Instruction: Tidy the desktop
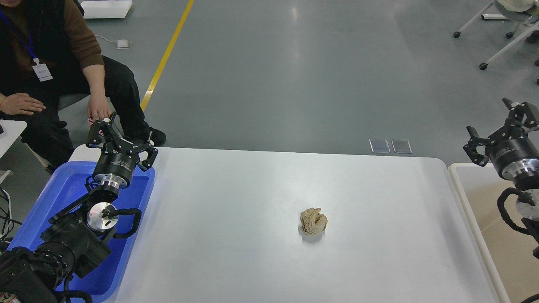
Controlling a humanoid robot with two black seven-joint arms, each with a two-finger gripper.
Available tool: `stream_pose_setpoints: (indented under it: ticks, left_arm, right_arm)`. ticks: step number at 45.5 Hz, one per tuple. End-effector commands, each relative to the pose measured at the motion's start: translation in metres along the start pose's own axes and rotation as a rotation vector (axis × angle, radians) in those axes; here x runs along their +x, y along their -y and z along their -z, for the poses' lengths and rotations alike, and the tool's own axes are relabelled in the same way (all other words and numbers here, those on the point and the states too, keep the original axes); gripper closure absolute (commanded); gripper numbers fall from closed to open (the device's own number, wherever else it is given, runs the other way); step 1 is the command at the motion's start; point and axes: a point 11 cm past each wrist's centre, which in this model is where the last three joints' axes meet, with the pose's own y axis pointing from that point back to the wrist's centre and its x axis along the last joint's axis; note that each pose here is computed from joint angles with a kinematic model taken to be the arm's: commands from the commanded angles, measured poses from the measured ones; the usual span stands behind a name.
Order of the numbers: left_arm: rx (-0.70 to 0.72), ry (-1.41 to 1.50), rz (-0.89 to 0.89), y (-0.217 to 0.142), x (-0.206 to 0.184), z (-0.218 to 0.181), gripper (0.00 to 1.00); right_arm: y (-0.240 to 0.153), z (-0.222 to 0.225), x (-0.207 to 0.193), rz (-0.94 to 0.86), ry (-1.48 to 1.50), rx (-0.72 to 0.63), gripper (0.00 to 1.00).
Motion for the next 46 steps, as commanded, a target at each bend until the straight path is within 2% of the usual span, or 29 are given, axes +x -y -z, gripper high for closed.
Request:
stream_pose_setpoints:
  ticks: [1,16,33,39,46]
  left_arm:
    - [0.0,0.0,0.0,0.0,0.0,0.0,0.0]
    - [0.0,0.0,0.0,0.0,0.0,0.0,0.0]
    - [0.0,-0.001,0.001,0.0,0.0,0.0,0.0]
    - [0.0,0.0,0.0,0.0,0.0,0.0,0.0]
    - [0.0,0.0,0.0,0.0,0.0,0.0,0.0]
  right_arm:
    - [-0.002,0.001,0.004,-0.006,-0.005,-0.001,0.0]
    - [-0.016,-0.021,0.016,-0.022,-0.012,-0.053,0.0]
    - [-0.005,-0.007,0.007,-0.009,-0.033,-0.029,0.0]
    - [0.003,-0.008,-0.011,0.048,-0.128,-0.058,0.0]
    - [0.017,-0.007,-0.047,0.183,-0.435,-0.12,0.0]
